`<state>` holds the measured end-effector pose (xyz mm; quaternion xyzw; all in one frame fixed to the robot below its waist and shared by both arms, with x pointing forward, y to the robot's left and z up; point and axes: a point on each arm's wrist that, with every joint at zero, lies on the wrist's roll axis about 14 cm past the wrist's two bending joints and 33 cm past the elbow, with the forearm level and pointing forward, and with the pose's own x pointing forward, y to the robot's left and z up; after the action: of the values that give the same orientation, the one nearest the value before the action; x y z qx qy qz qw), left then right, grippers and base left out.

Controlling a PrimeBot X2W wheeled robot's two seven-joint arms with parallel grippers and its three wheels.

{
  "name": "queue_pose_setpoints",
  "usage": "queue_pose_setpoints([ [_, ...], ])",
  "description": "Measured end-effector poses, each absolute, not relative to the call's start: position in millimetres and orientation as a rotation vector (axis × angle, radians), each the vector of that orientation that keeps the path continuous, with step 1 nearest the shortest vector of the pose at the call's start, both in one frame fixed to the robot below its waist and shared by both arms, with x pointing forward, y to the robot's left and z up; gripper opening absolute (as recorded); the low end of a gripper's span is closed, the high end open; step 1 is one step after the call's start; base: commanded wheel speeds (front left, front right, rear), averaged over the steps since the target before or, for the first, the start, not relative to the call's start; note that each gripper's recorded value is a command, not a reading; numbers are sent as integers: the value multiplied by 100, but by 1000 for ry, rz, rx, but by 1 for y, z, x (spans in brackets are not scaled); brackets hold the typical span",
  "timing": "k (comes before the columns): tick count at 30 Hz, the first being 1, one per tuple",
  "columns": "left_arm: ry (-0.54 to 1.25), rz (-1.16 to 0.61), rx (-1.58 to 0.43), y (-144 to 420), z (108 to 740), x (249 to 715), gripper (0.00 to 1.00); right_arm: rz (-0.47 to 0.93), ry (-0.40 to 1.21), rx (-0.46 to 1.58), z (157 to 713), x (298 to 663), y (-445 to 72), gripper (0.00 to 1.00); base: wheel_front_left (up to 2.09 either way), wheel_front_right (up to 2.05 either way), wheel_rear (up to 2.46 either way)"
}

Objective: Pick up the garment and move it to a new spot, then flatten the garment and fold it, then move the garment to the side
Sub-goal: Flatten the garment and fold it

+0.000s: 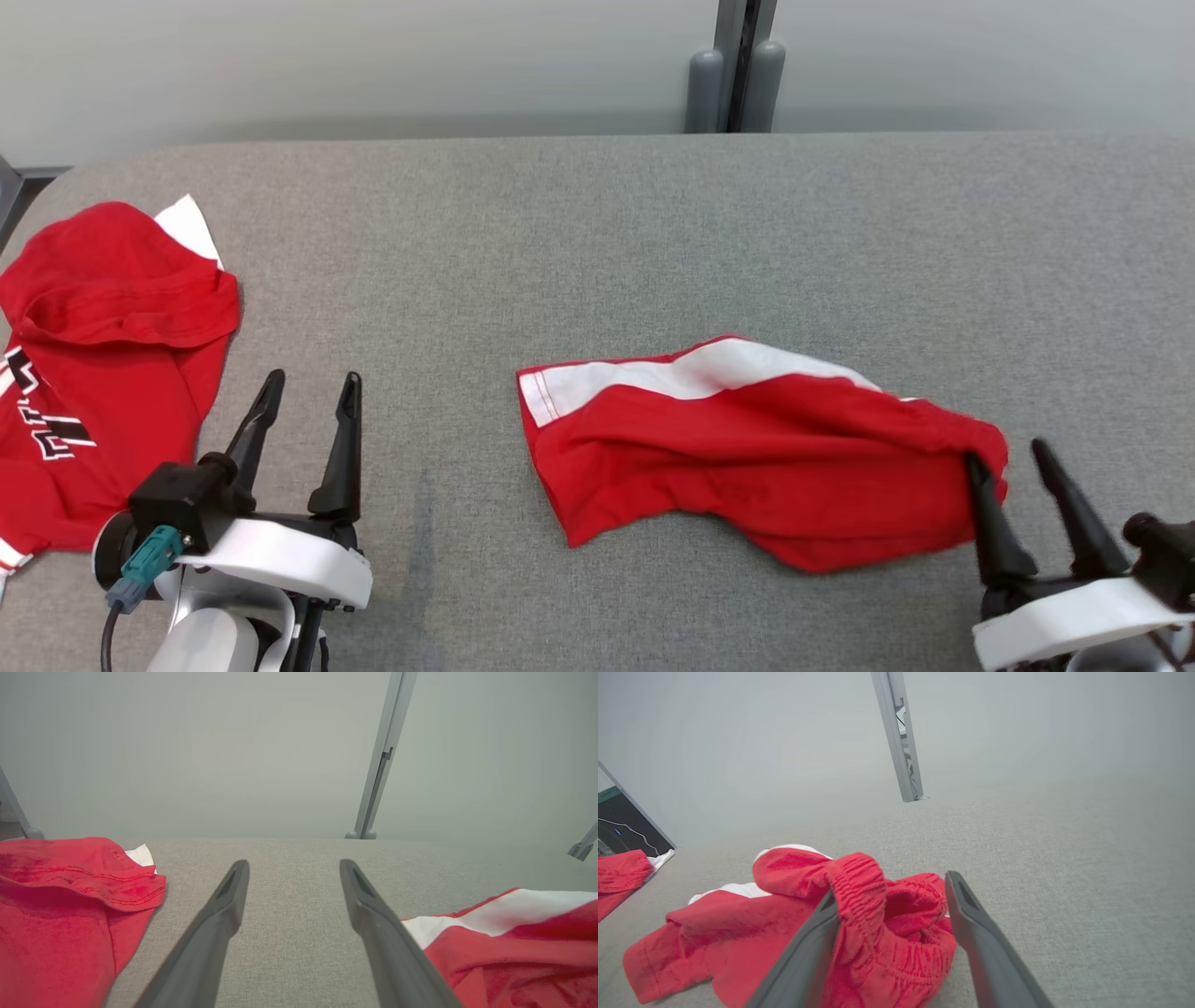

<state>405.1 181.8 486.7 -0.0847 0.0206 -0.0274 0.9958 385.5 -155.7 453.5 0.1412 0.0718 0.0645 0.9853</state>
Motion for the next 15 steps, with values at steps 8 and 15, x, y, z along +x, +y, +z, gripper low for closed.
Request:
queue_pose_setpoints([
  [8,8,-38,-162,186,499,398,100,106,-58,196,520,399,-174,100,0,0,0],
  [15,2,-18,-154,193,503,391,100,129,-38,185,527,397,-168,100,0,0,0],
])
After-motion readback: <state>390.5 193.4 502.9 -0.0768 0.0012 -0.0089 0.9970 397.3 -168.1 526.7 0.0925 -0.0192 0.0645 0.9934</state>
